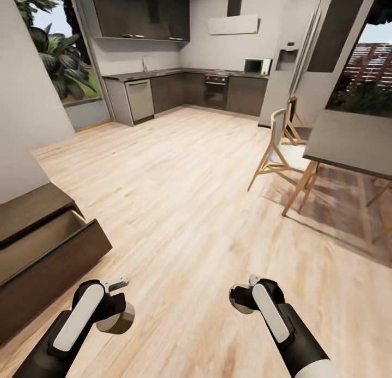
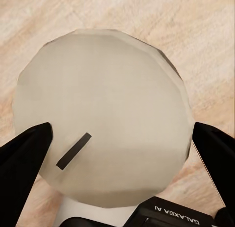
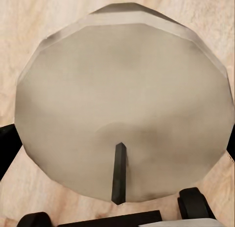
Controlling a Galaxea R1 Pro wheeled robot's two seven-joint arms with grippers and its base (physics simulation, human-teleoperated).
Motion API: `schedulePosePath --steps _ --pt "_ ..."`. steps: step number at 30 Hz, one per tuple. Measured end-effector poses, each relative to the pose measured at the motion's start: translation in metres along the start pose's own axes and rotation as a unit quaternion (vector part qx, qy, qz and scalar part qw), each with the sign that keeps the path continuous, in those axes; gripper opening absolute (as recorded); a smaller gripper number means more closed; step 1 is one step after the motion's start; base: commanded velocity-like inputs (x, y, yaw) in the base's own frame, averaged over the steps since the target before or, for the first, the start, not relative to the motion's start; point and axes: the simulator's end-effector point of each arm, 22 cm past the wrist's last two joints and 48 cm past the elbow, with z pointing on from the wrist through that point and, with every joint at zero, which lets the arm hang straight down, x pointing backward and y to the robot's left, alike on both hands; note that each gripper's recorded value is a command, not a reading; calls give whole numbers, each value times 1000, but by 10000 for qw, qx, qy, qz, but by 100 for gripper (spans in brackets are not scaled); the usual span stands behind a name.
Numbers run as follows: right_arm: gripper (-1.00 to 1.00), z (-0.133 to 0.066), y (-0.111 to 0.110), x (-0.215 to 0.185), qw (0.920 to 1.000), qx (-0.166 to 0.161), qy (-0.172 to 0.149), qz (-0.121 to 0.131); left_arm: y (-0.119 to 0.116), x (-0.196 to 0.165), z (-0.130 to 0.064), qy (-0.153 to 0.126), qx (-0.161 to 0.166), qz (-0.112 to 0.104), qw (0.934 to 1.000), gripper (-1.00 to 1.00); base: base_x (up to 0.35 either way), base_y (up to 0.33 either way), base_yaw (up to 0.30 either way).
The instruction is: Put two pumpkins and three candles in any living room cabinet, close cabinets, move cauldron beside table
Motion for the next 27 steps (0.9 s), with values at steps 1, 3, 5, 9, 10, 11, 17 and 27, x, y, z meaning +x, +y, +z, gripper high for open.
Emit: schedulePosePath --steps 1,3,5,9,10,11,17,27 --pt "-100 0 0 0 10000 0 1 0 0 0 0 0 -1 -1 10000 -100 221 -133 291" --pt "-100 0 0 0 10000 1 0 0 0 0 0 -2 -3 1 10000 -100 216 -142 291" --pt "-100 0 0 0 10000 -2 1 2 0 -1 0 -7 -4 1 10000 -100 211 -154 291" --pt "-100 0 0 0 10000 0 4 0 0 0 0 -7 -4 -2 10000 -100 208 -163 291" --pt "-100 0 0 0 10000 -1 0 1 0 0 0 -7 -3 -2 10000 -100 204 -166 291" --pt "-100 0 0 0 10000 0 1 0 0 -1 0 -10 -1 -4 10000 -100 201 -167 291" --pt "-100 0 0 0 10000 1 2 0 -1 -2 -2 -31 9 -3 10000 -100 90 -79 290" --pt "-100 0 1 0 10000 -7 -3 -2 -1 -2 -2 -32 5 7 10000 -100 65 -56 291"
